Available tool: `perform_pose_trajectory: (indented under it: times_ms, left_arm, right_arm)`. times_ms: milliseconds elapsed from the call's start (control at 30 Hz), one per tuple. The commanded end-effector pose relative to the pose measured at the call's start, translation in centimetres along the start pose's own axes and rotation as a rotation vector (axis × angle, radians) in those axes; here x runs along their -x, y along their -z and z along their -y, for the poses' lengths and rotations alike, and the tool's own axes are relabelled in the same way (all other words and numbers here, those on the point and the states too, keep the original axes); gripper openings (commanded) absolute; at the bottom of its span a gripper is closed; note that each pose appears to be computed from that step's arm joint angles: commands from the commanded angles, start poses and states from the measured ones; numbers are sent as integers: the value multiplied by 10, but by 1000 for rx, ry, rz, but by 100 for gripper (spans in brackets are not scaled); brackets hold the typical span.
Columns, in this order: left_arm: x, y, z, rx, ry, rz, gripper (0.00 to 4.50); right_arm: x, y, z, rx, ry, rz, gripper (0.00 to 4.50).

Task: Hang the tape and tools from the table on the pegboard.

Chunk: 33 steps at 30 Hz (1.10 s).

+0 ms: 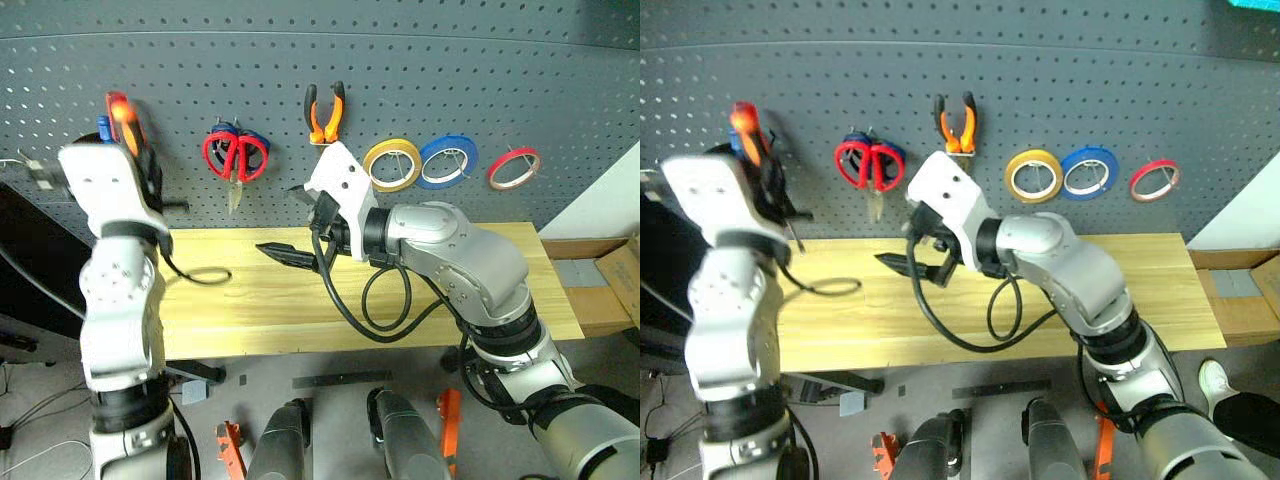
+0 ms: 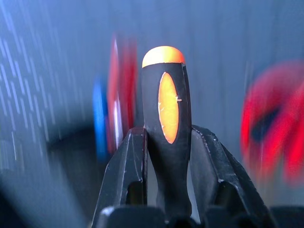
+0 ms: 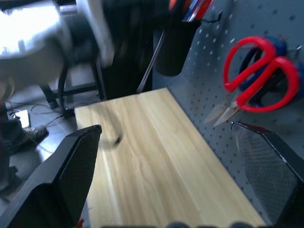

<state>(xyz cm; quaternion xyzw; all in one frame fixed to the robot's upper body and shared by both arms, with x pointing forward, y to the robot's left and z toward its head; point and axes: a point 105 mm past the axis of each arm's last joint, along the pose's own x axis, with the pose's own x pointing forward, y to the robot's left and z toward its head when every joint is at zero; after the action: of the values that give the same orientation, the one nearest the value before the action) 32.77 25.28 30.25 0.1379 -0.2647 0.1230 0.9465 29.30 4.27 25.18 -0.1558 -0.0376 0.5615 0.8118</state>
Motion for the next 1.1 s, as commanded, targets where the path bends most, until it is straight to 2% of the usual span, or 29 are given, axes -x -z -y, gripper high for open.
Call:
perform_pose_trajectory:
  times_ms: [33,200,433,667,900,967,1000,1100]
  left_arm:
    - [-19,-26,-16,-18,-24,103,90]
    - [-48,-44,-43,-43,-74,157,90]
    - [-66,-48,-76,-76,-155,170,90]
    - [-63,-18,-83,-105,-172,125,90]
    - [-66,10,-62,-50,-145,99,90]
    - [-64,11,-62,-27,-156,105,162]
    - [-61,7,-62,-13,-163,125,181]
    - [-53,-2,-67,11,-205,166,280]
  right_arm:
    - [3,-22,5,52,19,78,450]
    - [-1,-27,10,65,39,94,450]
    - [-3,-32,15,79,58,102,450]
    - [-5,-37,16,87,61,111,450]
    - [-7,-39,15,91,48,122,450]
    - [-7,-38,15,92,46,121,450]
    - [-7,-38,14,94,46,122,450]
    - [-6,-39,15,88,49,127,450]
